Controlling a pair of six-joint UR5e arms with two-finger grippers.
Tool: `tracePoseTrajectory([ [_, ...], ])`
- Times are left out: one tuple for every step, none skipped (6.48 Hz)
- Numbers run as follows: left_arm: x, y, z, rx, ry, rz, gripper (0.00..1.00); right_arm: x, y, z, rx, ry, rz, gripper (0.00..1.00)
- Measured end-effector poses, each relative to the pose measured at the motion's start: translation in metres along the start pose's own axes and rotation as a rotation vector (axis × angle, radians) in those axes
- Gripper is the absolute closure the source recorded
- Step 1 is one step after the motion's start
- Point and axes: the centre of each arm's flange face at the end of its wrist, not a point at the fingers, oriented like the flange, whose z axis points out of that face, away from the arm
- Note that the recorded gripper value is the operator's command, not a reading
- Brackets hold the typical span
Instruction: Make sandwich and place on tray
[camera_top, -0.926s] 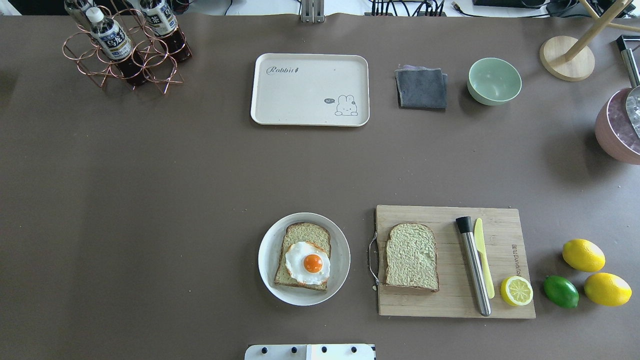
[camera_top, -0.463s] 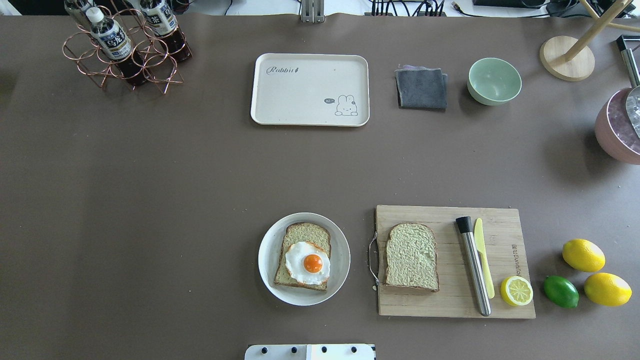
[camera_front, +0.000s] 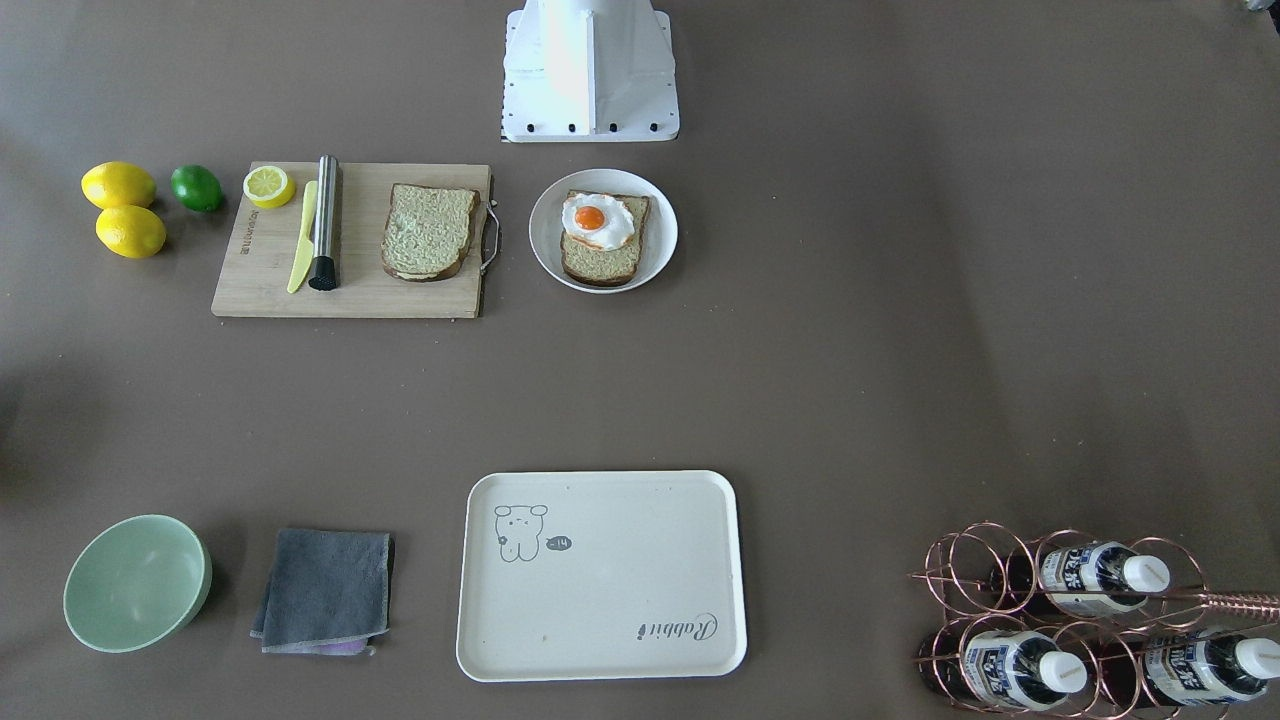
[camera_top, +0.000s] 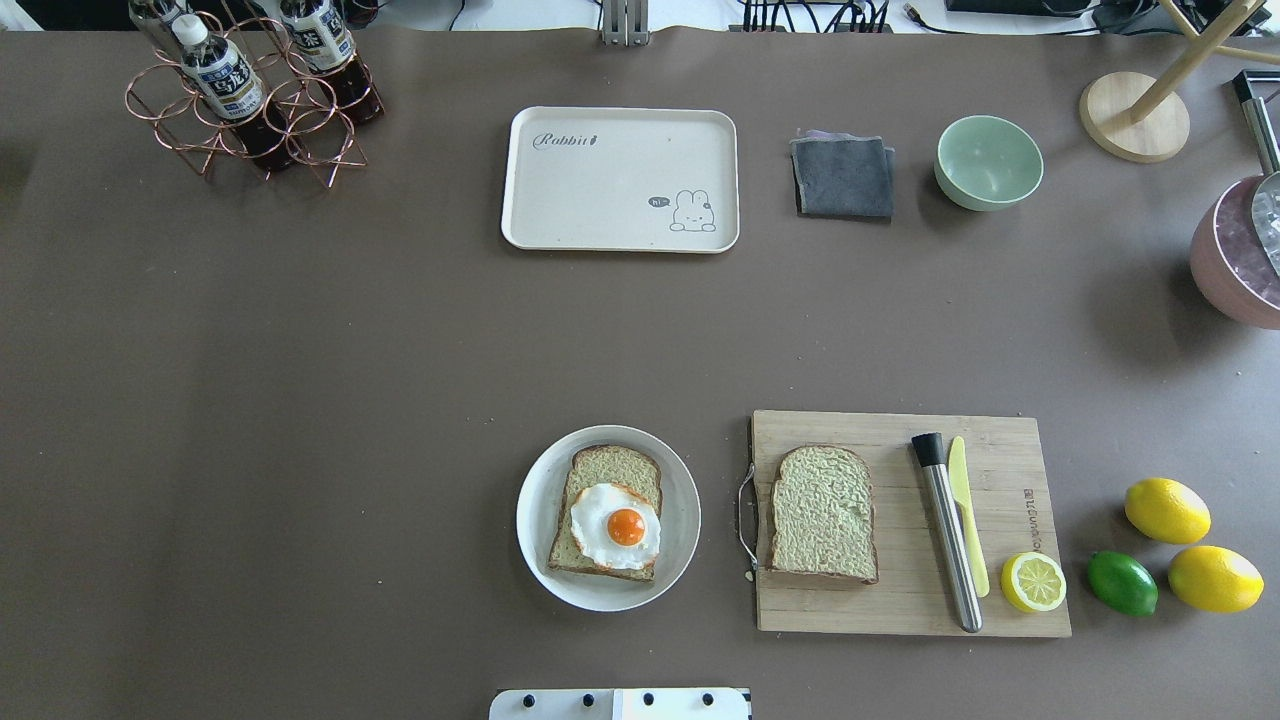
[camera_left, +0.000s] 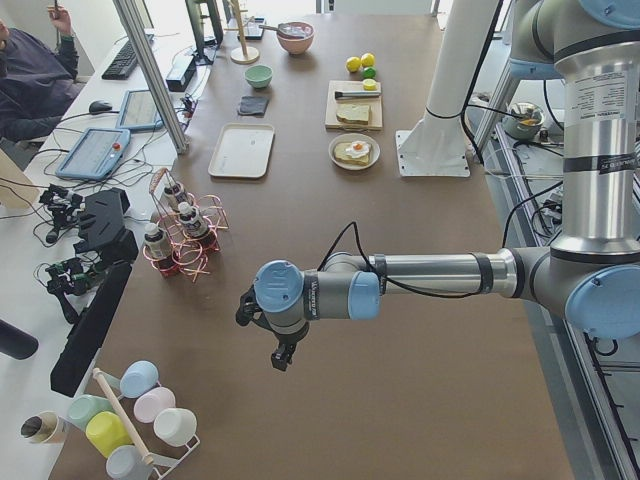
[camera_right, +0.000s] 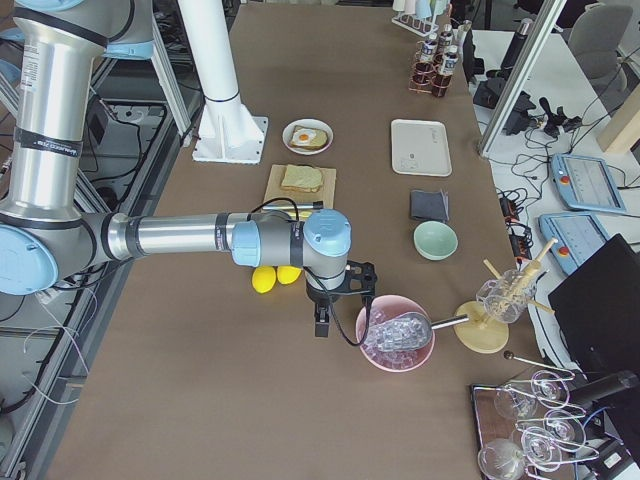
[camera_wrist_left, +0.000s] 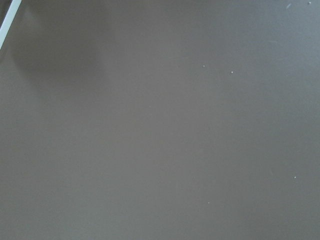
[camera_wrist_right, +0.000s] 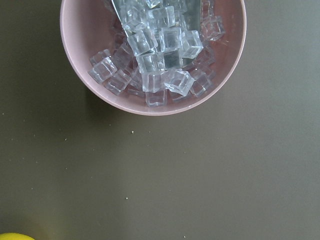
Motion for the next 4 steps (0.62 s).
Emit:
tracePoseTrajectory([
  [0.021,-0.012,0.001,-0.001,0.008,-0.021,0.02,0.0,0.0,0.0,0.0,0.0,0.0,0.0],
  [0.043,-0.027,0.0,0.0,0.012,-0.038,0.02,0.0,0.0,0.0,0.0,0.0,0.0,0.0],
  [0.069,-0.046,0.0,0.001,0.019,-0.05,0.02,-0.001,0.0,-0.001,0.001,0.0,-0.001,0.0],
  [0.105,-0.065,0.0,0.004,0.037,-0.056,0.02,-0.001,0.0,-0.001,0.003,-0.001,-0.004,0.0],
])
